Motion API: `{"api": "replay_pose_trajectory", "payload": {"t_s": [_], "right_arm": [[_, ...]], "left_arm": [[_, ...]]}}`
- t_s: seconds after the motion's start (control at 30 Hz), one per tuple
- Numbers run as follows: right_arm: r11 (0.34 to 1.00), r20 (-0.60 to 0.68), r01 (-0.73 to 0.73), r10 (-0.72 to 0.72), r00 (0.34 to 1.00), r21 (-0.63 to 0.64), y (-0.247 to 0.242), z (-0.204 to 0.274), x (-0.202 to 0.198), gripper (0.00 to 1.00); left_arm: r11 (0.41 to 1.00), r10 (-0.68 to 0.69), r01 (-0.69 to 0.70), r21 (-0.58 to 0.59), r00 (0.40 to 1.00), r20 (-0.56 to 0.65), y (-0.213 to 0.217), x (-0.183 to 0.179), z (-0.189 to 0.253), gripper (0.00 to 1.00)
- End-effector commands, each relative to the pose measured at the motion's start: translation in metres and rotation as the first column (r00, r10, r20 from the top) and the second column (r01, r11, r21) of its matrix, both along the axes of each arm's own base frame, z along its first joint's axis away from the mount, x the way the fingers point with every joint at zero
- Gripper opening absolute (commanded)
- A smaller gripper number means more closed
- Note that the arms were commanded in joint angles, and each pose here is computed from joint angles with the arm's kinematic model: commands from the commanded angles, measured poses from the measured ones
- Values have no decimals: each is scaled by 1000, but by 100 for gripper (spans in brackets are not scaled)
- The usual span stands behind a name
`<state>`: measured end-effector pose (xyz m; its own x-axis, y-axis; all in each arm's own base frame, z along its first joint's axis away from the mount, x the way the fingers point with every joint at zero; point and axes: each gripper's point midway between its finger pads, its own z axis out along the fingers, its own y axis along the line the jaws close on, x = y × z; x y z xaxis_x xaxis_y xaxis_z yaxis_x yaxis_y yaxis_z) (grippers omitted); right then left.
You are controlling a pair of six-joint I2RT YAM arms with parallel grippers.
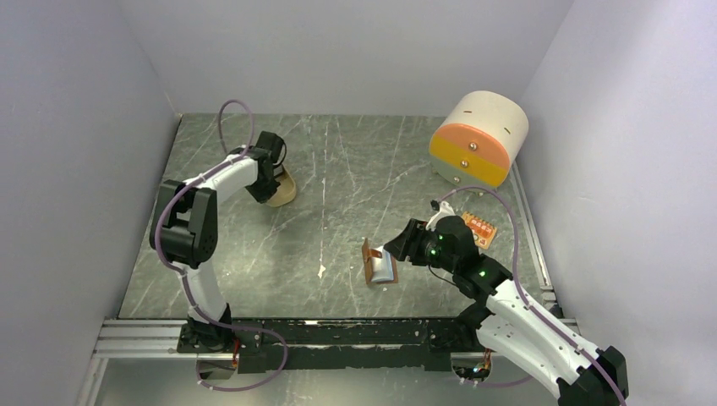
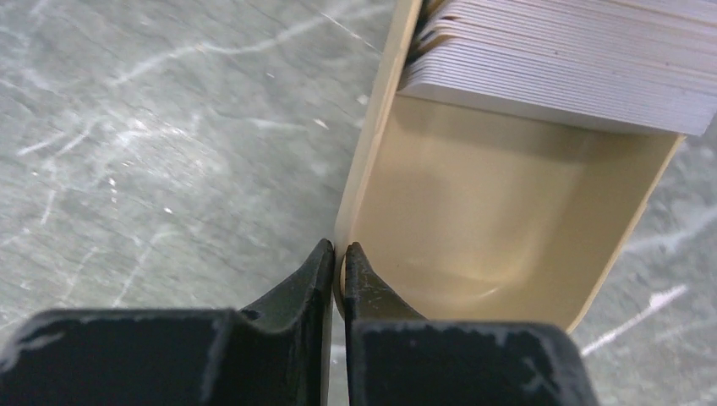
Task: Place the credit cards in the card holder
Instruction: Move the storage box to the center of the board.
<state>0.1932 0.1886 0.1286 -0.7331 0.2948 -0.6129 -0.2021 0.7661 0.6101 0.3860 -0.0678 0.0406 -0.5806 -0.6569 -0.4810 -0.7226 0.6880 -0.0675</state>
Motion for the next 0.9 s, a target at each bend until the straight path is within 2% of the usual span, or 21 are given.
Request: {"api": "replay_pose_trajectory", "payload": {"t_s": [0.0, 0.43, 0.67, 0.87], "right_arm": [[999, 21, 31, -31, 999, 8, -4, 12, 5, 60], [998, 30, 57, -57, 998, 0, -11, 14, 3, 60], [998, 33, 67, -67, 997, -2, -14, 14, 3, 60], [997, 36, 76, -76, 996, 1, -16, 16, 1, 60]], "left_arm": [[994, -111, 110, 20, 992, 68, -33, 19, 25, 9], [938, -346, 345, 28, 934, 91, -120, 20, 30, 9], [860, -510, 506, 67, 852, 113, -174, 14, 36, 9], [809, -587, 582, 77, 803, 99, -204, 4, 31, 9]]}}
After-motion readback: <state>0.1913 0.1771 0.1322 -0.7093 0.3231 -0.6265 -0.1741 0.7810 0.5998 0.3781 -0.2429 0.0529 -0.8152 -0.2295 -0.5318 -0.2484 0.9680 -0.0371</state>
